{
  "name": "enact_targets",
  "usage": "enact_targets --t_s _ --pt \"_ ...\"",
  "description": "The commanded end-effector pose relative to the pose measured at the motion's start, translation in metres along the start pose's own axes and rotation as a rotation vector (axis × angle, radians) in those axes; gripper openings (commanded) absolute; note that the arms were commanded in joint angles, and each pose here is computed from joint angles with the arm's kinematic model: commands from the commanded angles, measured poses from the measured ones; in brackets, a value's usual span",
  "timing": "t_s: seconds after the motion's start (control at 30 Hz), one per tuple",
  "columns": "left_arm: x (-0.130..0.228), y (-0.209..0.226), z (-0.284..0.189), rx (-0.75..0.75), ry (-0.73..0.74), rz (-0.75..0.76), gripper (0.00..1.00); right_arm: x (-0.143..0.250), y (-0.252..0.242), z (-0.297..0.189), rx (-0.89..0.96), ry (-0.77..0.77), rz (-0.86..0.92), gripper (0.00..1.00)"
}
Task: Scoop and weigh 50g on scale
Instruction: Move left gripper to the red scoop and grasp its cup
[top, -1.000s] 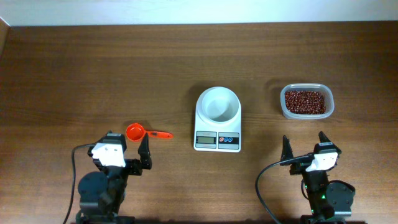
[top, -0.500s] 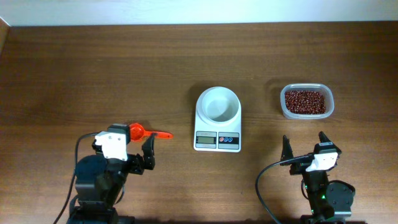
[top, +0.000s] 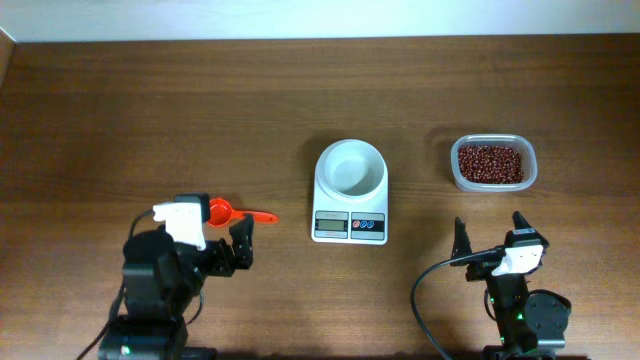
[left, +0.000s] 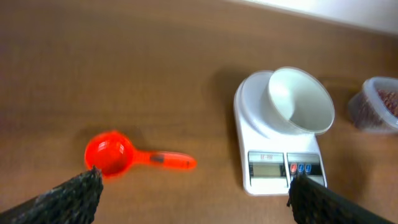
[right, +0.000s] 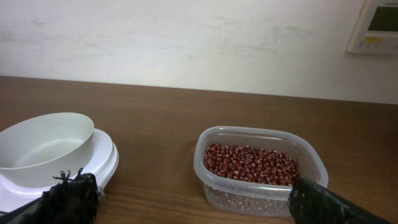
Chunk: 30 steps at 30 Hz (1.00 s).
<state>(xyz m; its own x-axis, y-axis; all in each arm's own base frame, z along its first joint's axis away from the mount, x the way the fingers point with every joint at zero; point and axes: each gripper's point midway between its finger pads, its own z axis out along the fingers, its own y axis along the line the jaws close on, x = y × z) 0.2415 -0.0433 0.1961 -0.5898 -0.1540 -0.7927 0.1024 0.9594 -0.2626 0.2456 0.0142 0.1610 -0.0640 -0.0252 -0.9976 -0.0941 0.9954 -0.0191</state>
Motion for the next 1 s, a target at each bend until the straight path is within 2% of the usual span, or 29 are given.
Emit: enact_targets --t_s 0.0,0.1,0.2,0.3,0.47,0.57,0.67,0.73,0.8,0.93,0.97 --pt "-0.017 0.02 -0.002 -0.15 0.079 -0.115 0.99 0.002 0.001 0.0 0.0 -0.001 0.0 0.99" --pt "-0.027 0.026 0.0 -0.213 0.16 -0.146 0.99 0.002 0.001 0.0 0.0 -0.001 0.0 0.99" --pt "-0.024 0.021 0.012 -0.176 0.207 -0.157 0.99 0.002 0.001 0.0 0.0 -0.001 0.0 0.99" --pt "-0.015 0.003 0.023 -0.065 0.28 -0.182 0.99 0.002 0.001 0.0 0.0 -0.001 0.0 0.99" --pt "-0.004 0.013 0.037 -0.113 0.34 -0.218 0.99 0.002 0.001 0.0 0.0 -0.001 0.0 0.99" --pt "0.011 0.052 0.04 -0.382 0.352 -0.454 0.99 0.002 0.001 0.0 0.0 -0.001 0.0 0.99" --pt "0.026 0.072 0.054 -0.518 0.386 -0.558 0.99 0.002 0.001 0.0 0.0 -0.001 0.0 0.99" --pt "0.039 0.084 0.063 -0.604 0.418 -0.605 0.9 0.002 0.001 0.0 0.0 -0.001 0.0 0.99" --pt "0.052 0.094 0.07 -0.67 0.448 -0.689 0.85 0.002 0.001 0.0 0.0 -0.001 0.0 0.99" --pt "0.073 0.12 0.09 -0.778 0.461 -0.867 0.69 0.002 0.001 0.0 0.0 -0.001 0.0 0.99" --pt "0.077 0.123 0.095 -0.79 0.465 -0.888 0.69 0.002 0.001 0.0 0.0 -0.001 0.0 0.99"
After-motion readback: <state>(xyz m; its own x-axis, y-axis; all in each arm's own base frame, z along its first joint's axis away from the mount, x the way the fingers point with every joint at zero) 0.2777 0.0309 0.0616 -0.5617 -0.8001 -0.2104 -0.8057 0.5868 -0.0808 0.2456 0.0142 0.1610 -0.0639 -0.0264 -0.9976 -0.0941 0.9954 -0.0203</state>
